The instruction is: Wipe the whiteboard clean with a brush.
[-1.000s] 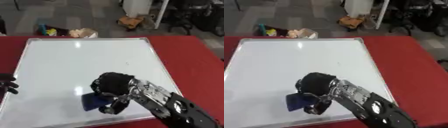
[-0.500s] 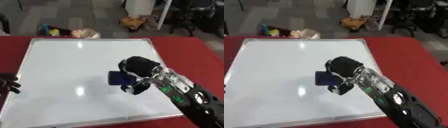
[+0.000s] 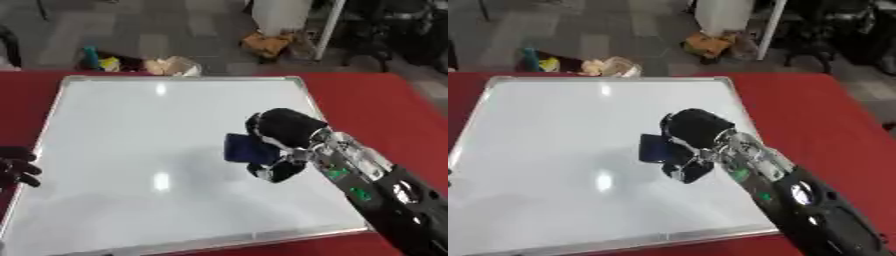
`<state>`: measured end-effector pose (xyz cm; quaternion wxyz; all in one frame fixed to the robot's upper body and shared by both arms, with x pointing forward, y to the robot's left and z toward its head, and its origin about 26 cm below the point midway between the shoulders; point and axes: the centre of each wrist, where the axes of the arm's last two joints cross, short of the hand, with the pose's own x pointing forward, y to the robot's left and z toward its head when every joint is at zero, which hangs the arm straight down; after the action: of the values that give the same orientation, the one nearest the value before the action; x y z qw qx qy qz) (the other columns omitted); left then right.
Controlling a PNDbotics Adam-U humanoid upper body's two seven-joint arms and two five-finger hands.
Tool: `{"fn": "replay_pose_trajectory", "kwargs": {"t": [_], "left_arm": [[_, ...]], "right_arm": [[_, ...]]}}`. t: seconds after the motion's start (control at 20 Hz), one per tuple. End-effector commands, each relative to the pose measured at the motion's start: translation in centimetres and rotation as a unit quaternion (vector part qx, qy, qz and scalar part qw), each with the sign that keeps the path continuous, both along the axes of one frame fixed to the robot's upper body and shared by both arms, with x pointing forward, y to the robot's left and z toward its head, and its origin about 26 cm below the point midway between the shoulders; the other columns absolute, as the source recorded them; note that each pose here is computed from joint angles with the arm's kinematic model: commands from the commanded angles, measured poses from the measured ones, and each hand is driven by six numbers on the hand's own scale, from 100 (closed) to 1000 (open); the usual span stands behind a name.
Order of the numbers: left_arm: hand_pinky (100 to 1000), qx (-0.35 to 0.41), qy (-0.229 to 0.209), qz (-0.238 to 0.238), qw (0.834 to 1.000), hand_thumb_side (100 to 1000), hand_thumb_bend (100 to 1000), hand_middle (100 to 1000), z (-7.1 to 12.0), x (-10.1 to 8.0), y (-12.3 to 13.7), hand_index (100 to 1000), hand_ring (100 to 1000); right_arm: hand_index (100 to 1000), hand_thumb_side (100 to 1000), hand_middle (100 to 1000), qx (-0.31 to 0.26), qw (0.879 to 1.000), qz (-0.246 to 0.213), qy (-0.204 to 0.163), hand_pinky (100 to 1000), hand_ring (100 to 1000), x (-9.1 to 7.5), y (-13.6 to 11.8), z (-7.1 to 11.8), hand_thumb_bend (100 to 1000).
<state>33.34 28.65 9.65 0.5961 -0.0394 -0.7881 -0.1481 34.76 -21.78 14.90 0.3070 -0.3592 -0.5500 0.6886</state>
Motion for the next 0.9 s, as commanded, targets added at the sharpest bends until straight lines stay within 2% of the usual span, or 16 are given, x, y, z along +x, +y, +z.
{"fn": "replay_pose_trajectory", "kwargs": {"t": [0.05, 0.6, 0.9], "left_arm": [[476, 0.006, -0.018, 0.002, 1.000, 914, 701, 559, 1.1, 0.2, 0.3, 654, 540], [475, 0.007, -0.023, 0.001, 1.000, 913, 702, 558, 1.4, 0.3, 0.3, 654, 540], [475, 0.007, -0.024, 0.001, 1.000, 913, 702, 558, 1.5, 0.3, 0.3, 654, 541]], "right_arm": [[285, 214, 529, 0.005, 1.000, -0.030, -0.009, 676, 562, 0.6, -1.5, 0.4, 230], [273, 177, 509, 0.050, 0.993, -0.110, -0.009, 665, 540, 1.8, -4.5, -0.9, 152], [270, 167, 504, 0.069, 0.988, -0.139, -0.010, 662, 534, 2.1, -5.7, -1.3, 129]]}}
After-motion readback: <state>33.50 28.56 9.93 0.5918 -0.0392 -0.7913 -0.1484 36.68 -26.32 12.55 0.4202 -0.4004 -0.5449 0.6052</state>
